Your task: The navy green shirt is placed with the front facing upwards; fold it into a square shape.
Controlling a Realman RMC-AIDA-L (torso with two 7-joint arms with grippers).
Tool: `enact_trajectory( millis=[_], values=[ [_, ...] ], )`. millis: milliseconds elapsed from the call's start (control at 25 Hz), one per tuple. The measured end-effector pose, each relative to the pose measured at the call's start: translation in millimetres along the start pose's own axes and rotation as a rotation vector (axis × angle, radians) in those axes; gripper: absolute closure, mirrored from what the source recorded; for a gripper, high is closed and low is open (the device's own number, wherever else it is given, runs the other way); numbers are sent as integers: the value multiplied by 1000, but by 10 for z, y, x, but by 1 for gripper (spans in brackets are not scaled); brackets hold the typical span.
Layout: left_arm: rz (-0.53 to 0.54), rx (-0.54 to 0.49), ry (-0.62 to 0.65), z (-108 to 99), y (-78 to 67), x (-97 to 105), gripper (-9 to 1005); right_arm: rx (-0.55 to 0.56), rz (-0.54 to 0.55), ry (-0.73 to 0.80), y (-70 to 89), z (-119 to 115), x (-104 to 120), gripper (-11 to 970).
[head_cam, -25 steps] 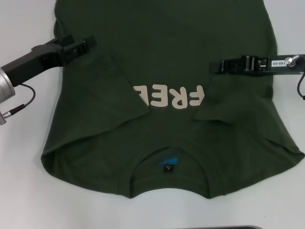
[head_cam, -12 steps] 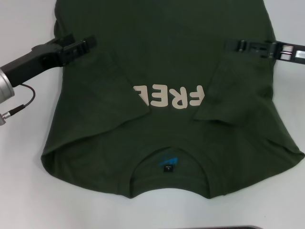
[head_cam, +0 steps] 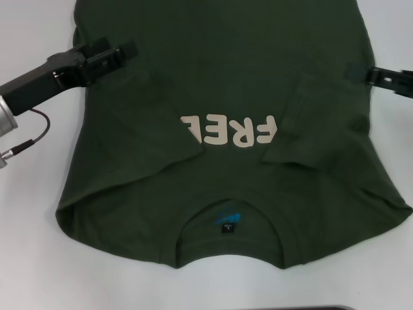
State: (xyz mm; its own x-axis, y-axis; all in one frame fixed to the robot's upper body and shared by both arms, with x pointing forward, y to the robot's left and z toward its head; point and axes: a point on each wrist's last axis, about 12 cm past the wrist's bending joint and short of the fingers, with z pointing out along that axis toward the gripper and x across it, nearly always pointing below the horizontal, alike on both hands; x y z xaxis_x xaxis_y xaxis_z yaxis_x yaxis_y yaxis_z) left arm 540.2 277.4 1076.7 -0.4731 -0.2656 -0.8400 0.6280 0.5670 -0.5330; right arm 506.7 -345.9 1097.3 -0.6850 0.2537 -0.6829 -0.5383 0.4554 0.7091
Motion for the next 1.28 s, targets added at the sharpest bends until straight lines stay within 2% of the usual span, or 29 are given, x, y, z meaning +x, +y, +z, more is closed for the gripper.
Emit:
enact_trajectory(
  millis=[360, 480, 680, 920, 1120, 1160, 1200, 1280],
  values=[
    [-3, 32, 15, -68, -16, -8, 92, 45, 212, 45, 0, -477, 85, 62],
    [2, 31, 35, -85, -9, 5, 92, 46, 263, 63, 25, -568, 117, 63],
    [-5, 67, 135, -154, -29, 98, 92, 53, 258, 12, 39, -650, 111, 64],
    [-133, 82, 292, -354, -18, 148, 92, 48, 213, 16, 25, -551, 22, 64],
    [-251, 20, 326, -624, 55, 121, 92, 47, 179, 19, 14, -479, -52, 64],
    [-251, 20, 326, -624, 55, 121, 92, 46, 174, 19, 13, -466, -62, 64],
    [-301, -20, 331, -764, 100, 97, 93, 44, 168, 20, 13, -454, -71, 64],
    [-332, -42, 337, -834, 124, 86, 93, 40, 162, 21, 15, -434, -87, 64]
  ],
)
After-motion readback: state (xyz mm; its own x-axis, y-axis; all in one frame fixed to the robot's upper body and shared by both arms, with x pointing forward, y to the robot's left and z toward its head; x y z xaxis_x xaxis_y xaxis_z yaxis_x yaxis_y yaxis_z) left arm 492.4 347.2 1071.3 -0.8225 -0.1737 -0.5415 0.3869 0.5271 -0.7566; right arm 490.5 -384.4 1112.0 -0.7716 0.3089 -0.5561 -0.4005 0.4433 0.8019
